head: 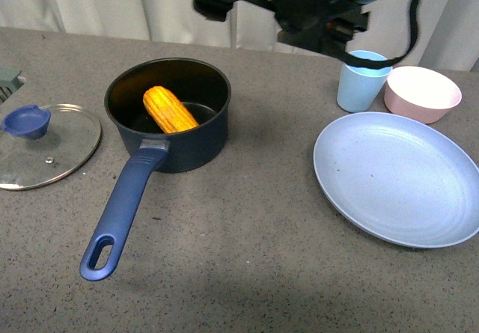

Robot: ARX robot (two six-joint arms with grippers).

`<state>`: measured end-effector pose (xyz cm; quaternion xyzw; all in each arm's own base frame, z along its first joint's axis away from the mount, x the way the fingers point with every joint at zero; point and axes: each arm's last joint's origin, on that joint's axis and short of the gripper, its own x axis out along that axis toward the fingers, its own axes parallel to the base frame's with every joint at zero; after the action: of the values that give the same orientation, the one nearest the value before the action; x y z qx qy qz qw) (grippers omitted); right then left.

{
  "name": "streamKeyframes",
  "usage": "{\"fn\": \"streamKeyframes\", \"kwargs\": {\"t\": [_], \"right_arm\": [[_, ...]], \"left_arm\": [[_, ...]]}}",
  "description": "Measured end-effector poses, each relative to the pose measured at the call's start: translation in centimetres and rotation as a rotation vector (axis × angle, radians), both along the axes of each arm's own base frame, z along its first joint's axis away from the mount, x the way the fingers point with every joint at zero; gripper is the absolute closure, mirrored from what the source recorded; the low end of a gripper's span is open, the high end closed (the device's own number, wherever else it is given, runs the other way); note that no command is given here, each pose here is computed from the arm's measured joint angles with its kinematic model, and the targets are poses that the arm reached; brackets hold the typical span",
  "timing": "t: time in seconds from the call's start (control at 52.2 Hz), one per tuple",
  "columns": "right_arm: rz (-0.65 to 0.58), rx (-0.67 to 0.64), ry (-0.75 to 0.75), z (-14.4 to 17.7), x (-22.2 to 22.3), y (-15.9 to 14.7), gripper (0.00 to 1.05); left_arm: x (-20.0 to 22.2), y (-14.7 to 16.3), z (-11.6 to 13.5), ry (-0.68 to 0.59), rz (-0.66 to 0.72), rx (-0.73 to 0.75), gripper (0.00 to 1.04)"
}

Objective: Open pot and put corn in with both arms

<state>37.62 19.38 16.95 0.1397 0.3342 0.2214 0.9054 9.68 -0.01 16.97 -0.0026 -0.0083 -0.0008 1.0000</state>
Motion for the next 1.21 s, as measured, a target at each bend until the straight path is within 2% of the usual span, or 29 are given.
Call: {"fn": "streamKeyframes", "kwargs": {"t": [0.077,0.153,0.211,0.268,0.325,0.478,0.708,0.976,1.206], "right_arm": [[-0.024,-0.001,-0.046,0.4,-1.2,-1.8,0.09],[-0.056,-0.034,-0.091,0.4,-1.6,-2.3,0.11],[-0.220,-0.139,-0.337,-0.2,-2.1,-3.1,0.21],[-0.356,-0.227,-0.500,-0.9,-3.7,-4.7,0.31],[-0.431,-0.254,-0.598,-1.2,-5.4,-6.7,0.42],[-0.458,-0.260,-0.690,-0.5,-8.8,-10.3,0.65],[-0.451,-0.295,-0.675,-0.9,-13.6,-14.3,1.04],[-0.455,-0.296,-0.671,-0.9,-17.9,-16.9,1.04],[-0.451,-0.293,-0.672,-0.9,-20.0,-17.8,1.04]], "left_arm": [[0.0,0.0,0.0,0.000,0.000,0.000,0.07],[0.0,0.0,0.0,0.000,0.000,0.000,0.07],[0.0,0.0,0.0,0.000,-0.001,0.000,0.07],[0.0,0.0,0.0,0.000,0.000,0.000,0.07],[0.0,0.0,0.0,0.000,0.002,0.000,0.07],[0.0,0.0,0.0,-0.001,0.003,0.000,0.07],[0.0,0.0,0.0,-0.001,0.000,0.000,0.07],[0.0,0.0,0.0,-0.001,0.000,0.000,0.07],[0.0,0.0,0.0,-0.001,0.001,0.000,0.07]]}}
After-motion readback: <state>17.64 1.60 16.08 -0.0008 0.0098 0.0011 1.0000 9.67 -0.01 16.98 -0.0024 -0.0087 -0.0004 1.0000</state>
